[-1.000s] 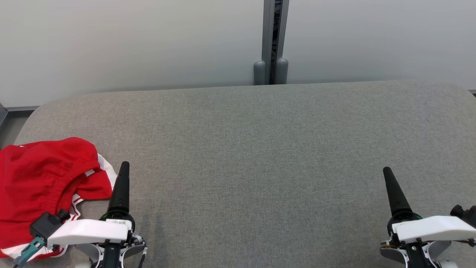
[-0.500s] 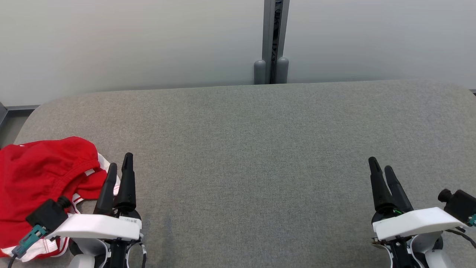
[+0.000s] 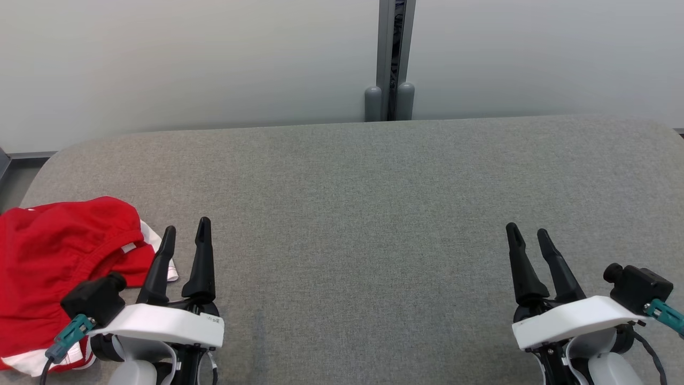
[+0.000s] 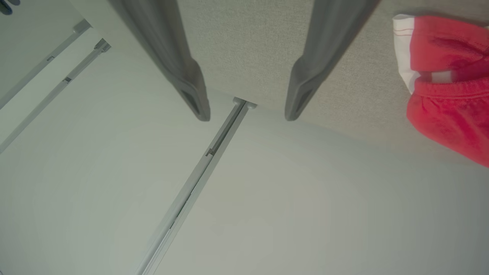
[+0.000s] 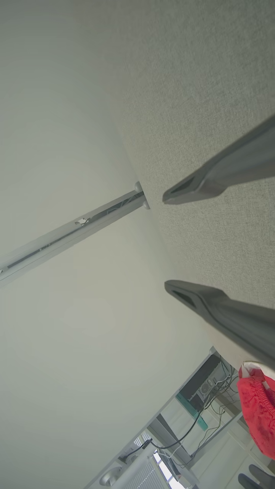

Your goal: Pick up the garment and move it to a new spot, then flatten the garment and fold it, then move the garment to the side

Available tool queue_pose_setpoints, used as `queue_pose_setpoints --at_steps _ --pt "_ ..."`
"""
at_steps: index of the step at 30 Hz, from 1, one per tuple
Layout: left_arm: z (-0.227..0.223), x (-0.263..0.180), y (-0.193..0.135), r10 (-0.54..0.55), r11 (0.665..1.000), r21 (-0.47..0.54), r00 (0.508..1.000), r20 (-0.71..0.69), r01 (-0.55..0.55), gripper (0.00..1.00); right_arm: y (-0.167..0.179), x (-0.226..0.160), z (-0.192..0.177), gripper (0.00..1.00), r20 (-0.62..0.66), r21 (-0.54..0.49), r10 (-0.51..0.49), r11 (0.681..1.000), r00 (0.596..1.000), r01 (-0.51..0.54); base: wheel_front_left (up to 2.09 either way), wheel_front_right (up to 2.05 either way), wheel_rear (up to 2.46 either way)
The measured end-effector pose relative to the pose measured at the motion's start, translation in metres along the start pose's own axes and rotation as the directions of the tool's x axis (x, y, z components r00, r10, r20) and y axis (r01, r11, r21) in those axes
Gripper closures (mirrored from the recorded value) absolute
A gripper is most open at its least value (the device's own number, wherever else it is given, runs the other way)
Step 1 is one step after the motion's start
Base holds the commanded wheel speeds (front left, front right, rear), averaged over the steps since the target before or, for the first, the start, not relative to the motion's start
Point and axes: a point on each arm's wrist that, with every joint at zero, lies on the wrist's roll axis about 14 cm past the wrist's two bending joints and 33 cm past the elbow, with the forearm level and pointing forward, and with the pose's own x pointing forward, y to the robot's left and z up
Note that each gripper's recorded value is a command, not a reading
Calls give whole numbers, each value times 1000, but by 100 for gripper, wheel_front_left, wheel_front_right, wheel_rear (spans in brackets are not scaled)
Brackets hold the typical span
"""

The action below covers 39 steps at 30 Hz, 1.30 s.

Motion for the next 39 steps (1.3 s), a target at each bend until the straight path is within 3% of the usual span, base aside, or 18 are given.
queue_pose_setpoints --at_steps 20,39 --pt "7 -3 -3 -18 985 173 999 41 10 0 15 2 8 0 33 -196 65 979 997 -57 0 0 0" --pt "10 -3 3 -11 949 315 998 66 -11 0 18 6 17 0 66 -358 98 931 993 -69 0 0 0"
